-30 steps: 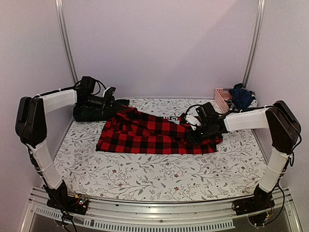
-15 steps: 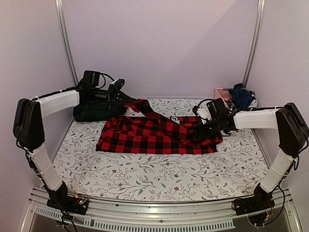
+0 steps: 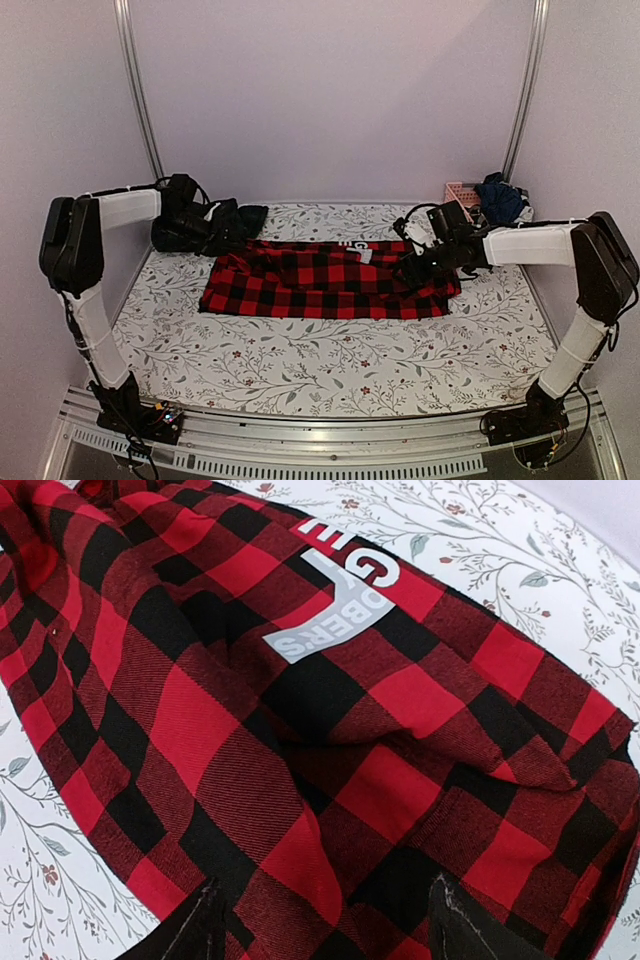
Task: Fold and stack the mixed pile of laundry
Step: Fold the rectangle-folded T-shirt at the center of the board.
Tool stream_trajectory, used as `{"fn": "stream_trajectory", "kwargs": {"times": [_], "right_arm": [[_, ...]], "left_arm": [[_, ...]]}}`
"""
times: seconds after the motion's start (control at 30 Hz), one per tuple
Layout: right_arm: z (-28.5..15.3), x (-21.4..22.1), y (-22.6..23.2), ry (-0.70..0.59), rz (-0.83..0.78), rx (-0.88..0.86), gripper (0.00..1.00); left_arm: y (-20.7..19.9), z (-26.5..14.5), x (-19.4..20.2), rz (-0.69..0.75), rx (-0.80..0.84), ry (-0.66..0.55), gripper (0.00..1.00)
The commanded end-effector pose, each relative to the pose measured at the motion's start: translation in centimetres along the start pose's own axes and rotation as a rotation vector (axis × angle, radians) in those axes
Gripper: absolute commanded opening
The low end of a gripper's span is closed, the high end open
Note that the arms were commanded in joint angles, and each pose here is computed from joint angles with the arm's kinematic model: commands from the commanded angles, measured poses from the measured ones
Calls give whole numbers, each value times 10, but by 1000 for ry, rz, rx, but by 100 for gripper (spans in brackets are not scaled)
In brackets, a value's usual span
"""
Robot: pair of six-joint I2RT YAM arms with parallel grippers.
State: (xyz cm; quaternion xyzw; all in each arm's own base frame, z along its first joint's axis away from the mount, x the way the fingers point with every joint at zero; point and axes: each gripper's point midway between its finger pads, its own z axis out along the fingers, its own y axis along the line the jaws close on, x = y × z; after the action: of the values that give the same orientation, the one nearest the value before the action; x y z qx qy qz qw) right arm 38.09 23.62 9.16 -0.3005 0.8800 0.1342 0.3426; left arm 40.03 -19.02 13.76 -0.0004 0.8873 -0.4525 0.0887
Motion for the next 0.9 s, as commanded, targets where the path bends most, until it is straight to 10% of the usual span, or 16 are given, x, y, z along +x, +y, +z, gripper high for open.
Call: {"fn": "stream_trajectory", "kwargs": {"times": [0.0, 0.33, 0.87], "right_arm": [[14, 3, 8, 34, 21, -66, 66], [20, 7, -4, 67, 38, -5, 65], [51, 35, -18, 189, 46, -2, 51]], "left_arm": [[44, -10, -12, 55, -306, -31, 36], [12, -56, -29, 285, -396, -398, 98], [26, 54, -21, 526, -542, -203, 95]]}}
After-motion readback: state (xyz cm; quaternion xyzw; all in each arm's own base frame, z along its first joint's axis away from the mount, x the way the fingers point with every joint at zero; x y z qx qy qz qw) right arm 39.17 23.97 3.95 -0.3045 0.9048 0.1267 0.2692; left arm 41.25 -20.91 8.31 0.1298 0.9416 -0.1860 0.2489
